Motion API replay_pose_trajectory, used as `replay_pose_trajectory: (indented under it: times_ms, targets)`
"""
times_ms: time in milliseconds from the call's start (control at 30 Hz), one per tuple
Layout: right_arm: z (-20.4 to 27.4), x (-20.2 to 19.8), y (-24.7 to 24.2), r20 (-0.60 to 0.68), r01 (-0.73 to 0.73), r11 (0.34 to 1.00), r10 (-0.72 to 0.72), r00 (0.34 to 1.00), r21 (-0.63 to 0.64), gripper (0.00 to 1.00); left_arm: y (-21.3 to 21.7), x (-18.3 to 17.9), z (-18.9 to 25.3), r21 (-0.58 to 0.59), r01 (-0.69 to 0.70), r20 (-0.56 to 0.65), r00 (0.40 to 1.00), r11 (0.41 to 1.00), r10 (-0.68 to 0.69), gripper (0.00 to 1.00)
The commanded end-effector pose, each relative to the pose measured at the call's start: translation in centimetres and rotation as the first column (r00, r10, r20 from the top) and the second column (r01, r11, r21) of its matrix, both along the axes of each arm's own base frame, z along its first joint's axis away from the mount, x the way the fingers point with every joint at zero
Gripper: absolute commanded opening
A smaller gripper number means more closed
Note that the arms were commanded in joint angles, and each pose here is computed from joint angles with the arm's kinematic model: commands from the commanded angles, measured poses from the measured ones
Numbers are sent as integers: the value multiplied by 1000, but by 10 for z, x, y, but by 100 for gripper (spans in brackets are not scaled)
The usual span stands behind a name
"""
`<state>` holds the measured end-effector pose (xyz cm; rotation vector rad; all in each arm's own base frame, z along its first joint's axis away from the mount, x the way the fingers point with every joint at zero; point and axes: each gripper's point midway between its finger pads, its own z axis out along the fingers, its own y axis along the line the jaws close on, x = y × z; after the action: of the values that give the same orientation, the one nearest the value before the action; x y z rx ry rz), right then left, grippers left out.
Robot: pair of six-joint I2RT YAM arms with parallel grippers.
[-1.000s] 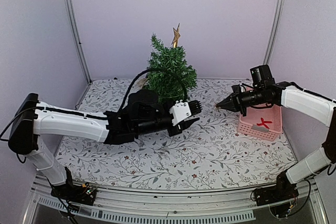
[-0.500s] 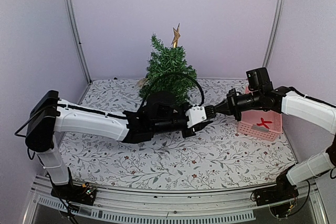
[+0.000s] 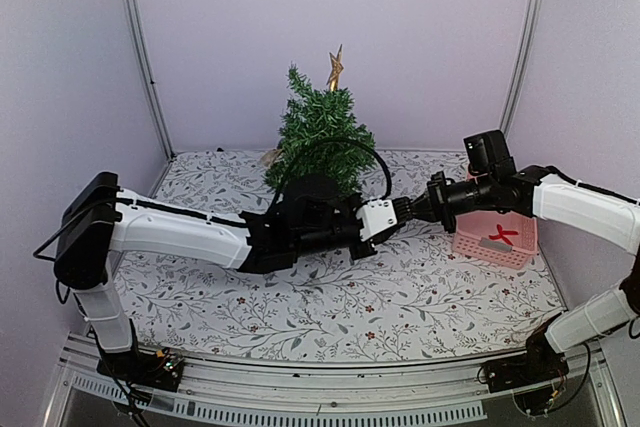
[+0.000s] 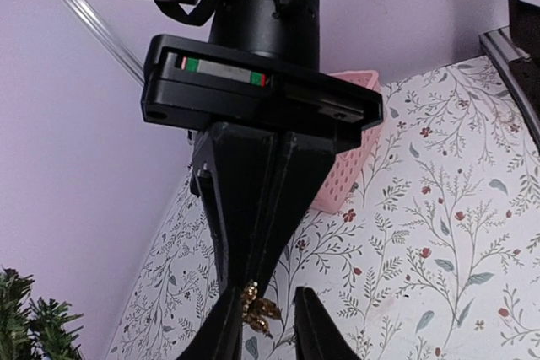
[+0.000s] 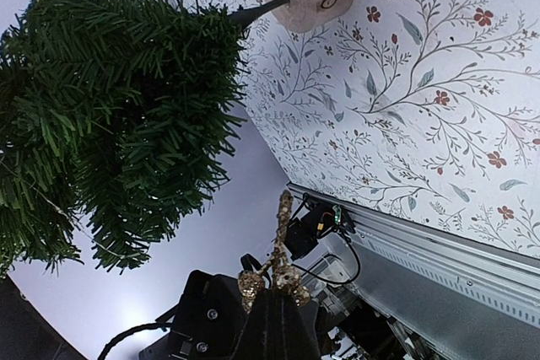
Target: Decorate the small christmas tree
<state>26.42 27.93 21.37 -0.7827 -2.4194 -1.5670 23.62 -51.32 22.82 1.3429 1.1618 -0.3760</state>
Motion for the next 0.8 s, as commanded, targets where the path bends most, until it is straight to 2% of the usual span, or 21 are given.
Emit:
replay_pose_trajectory:
  times_ms: [0, 233, 300, 433, 533, 600, 733, 767]
  targets:
    - [4, 4, 5, 9, -1, 1000, 1, 1000, 6, 0, -8, 3, 11, -36, -17, 16, 1000, 999, 17, 20]
    - [4, 4, 6, 6, -11, 1000, 11, 1000, 10, 0, -6, 4, 15, -44, -19, 17, 1000, 999, 19, 2]
    - [6, 5, 7, 17, -12, 1000, 12, 1000, 18, 2, -4, 2, 16, -47, -12, 19, 1000, 999, 13, 0]
    - [11, 11, 7, 41, -8, 1000, 7, 999, 27, 20, 3, -3, 22, -55, -4, 21, 1000, 998, 5, 0]
    - [13, 15, 4, 50, 1, 1000, -3, 999, 30, 39, 12, -7, 30, -74, -5, 20, 1000, 997, 6, 0]
    - [16, 19, 2, 69, 6, 999, -9, 998, 35, 47, 19, -10, 38, -87, -6, 23, 1000, 996, 8, 0]
    - [22, 21, 1, 99, -16, 998, 10, 995, 65, 49, 38, -17, 55, -121, -13, 16, 1000, 993, 15, 0]
    - [22, 22, 2, 119, -31, 997, 23, 993, 73, 53, 44, -20, 62, -138, -12, 13, 1000, 990, 14, 0]
